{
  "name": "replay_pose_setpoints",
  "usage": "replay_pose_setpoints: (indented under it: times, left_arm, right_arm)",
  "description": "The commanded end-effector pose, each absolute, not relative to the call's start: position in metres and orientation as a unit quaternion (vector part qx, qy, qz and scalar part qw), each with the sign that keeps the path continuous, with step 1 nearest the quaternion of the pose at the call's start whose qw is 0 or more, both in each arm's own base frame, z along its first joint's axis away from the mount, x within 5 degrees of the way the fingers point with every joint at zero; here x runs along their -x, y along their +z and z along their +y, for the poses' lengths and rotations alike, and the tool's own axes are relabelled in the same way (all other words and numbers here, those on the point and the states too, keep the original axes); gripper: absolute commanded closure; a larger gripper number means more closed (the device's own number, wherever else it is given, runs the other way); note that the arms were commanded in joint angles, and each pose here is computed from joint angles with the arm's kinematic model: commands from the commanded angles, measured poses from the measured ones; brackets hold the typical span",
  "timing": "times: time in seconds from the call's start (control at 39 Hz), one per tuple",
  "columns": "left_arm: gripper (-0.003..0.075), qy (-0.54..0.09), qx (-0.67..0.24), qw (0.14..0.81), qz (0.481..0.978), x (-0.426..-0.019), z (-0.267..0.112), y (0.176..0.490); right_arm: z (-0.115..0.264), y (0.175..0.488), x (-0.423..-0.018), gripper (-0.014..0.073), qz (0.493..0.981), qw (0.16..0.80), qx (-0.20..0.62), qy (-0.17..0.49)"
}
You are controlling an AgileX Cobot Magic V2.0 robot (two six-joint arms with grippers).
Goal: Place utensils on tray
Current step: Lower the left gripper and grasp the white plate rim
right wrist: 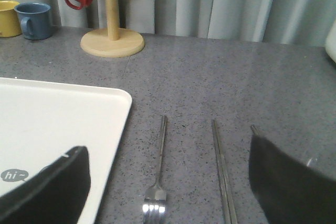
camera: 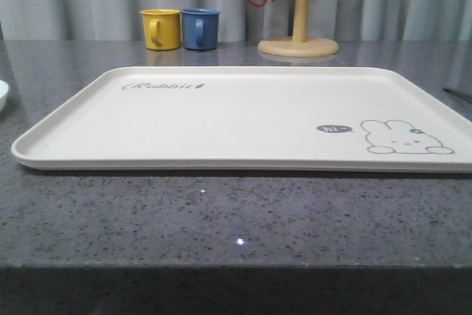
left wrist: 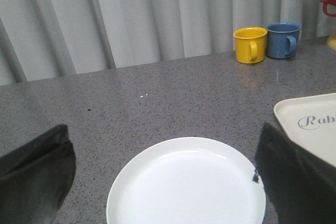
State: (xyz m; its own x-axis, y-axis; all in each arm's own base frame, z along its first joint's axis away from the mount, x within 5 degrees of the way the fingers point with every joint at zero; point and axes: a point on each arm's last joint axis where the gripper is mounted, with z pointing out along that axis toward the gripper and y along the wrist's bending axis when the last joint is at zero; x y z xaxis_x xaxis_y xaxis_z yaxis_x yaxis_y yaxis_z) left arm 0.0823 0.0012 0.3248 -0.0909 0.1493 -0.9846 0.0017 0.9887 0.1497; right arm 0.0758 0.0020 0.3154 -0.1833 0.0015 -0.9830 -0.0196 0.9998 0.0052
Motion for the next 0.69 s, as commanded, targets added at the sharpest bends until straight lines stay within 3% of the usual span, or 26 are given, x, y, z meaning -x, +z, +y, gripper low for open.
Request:
replay_pose_setpoints:
  times: [0.0,0.21,0.38,0.67]
  left_arm:
    - [0.0103,0.046,-0.045,0.711,0.7,-0.086,0.0,0.342]
    - [0.0112,0.015,-0.078,0.641,0.764,-0.121,-0.01,0.353]
    - [0.0112,-0.003,-0.152,0.487,0.86,-0.166,-0.036,0.356]
    - [0.0113,-0.008,-0.188,0.286,0.94,-0.228,-0.07,0.345]
  right_arm:
    - [0.001,0.334,-0.077,-0.0045,0.732,0.681,0.004,0.003]
    - [0.001,0.334,-0.077,-0.0045,0.732,0.681,0.005,0.003]
    - [0.001,0.334,-0.077,-0.0045,0.733,0.68,0.005,0.003]
    - [0.001,0.334,-0.077,-0.0045,0.734,0.679,0.005,0.003]
